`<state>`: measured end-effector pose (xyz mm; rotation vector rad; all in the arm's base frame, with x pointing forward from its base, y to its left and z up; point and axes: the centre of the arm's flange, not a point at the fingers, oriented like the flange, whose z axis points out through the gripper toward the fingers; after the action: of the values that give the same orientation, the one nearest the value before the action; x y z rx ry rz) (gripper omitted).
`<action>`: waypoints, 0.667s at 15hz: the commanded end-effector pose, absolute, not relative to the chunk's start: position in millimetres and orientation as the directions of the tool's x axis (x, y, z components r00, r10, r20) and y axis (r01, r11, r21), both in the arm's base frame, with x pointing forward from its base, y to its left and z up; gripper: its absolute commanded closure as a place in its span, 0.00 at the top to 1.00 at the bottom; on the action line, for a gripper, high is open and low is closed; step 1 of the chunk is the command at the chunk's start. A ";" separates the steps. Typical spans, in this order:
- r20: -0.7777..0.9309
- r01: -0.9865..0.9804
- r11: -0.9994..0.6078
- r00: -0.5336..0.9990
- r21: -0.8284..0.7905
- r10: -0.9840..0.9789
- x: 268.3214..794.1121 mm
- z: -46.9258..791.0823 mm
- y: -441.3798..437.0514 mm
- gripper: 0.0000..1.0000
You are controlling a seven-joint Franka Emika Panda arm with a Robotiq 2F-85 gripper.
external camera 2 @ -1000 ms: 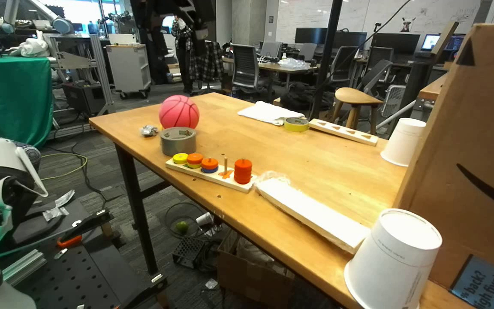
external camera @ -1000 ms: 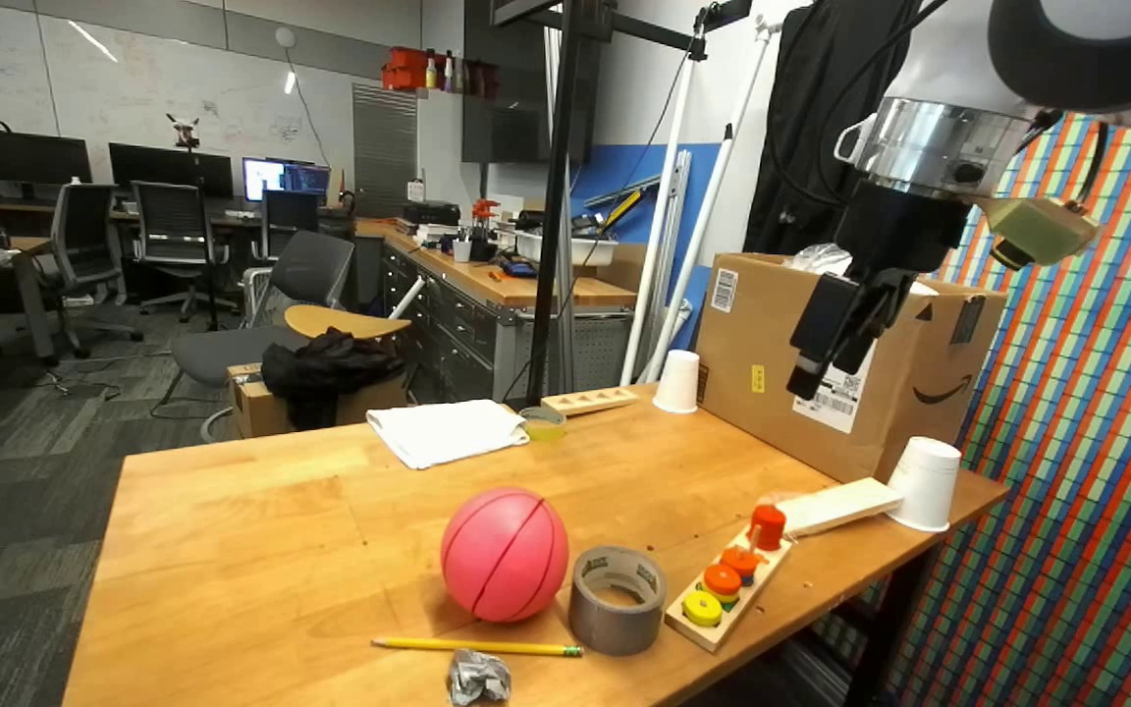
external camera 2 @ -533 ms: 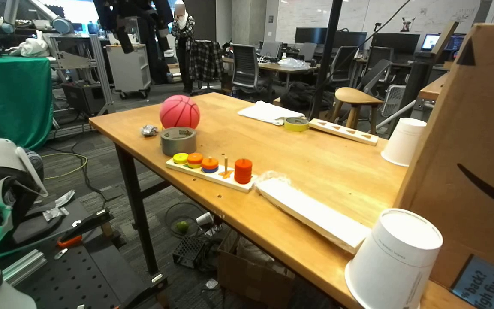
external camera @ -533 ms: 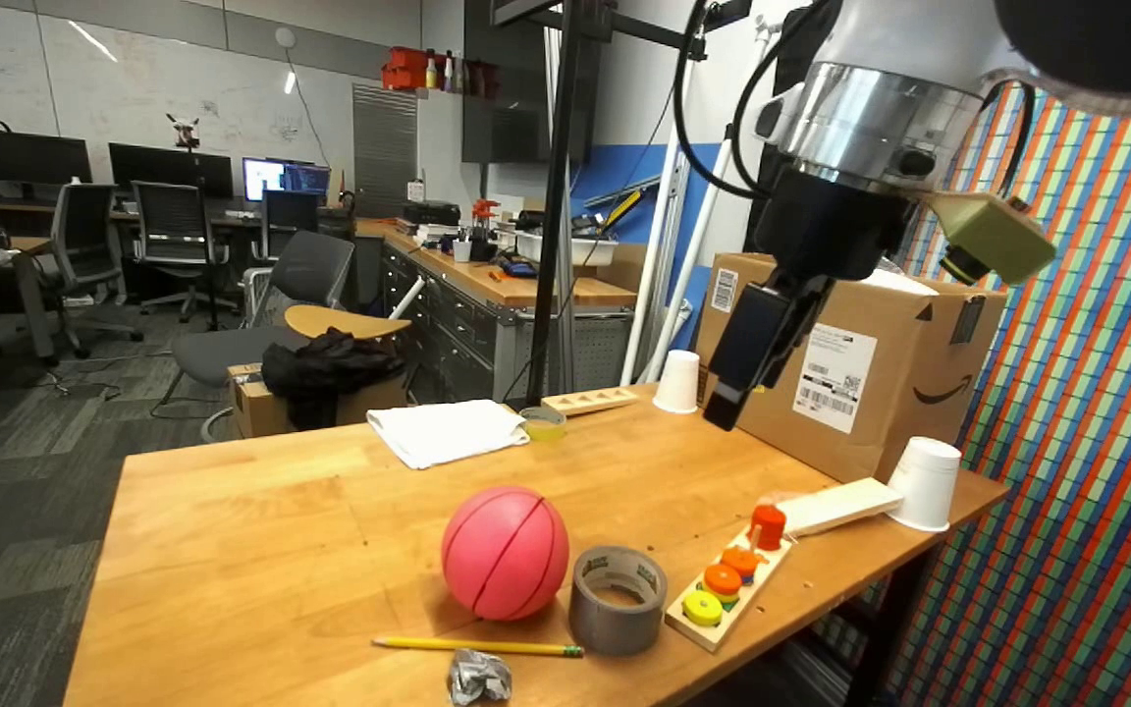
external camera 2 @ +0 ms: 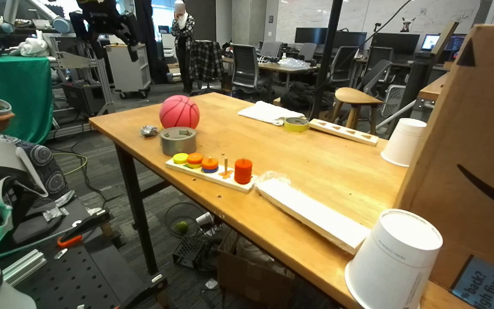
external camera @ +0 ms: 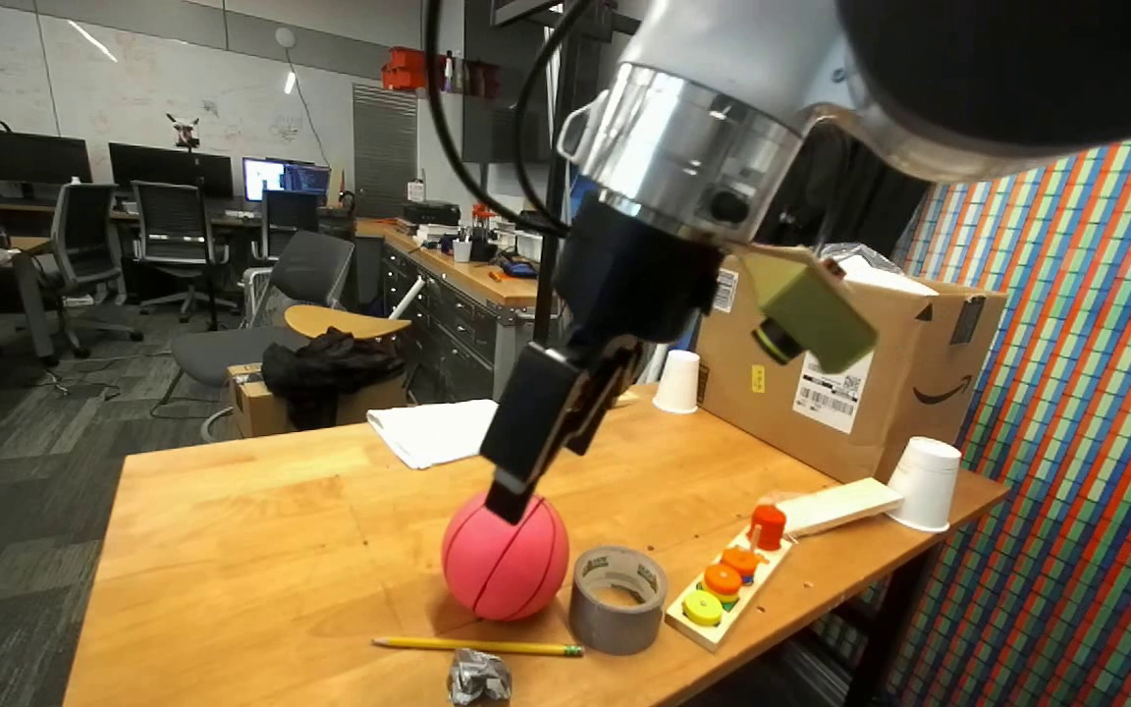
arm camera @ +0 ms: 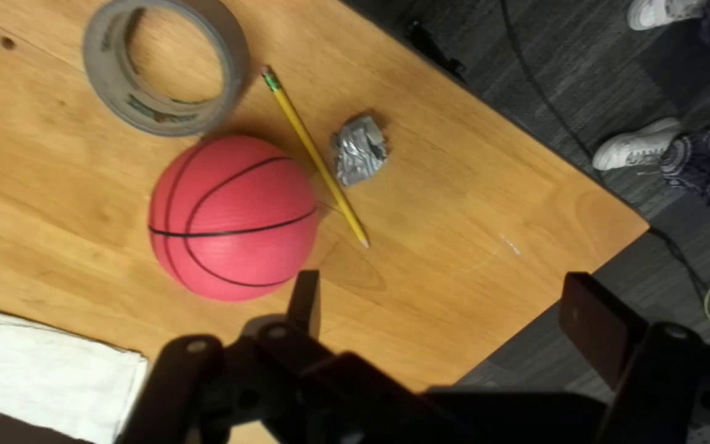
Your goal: Move the ball to the right
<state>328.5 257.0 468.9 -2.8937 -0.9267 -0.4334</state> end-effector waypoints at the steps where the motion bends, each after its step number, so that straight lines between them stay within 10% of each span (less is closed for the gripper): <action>1: 0.282 0.625 -0.778 0.758 -0.058 0.588 376.6 456.0 308.3 1.00; 10: 0.143 0.597 -0.758 0.801 -0.262 0.582 410.6 378.3 352.9 1.00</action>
<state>397.2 334.1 381.0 -2.7469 -0.8967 -0.0977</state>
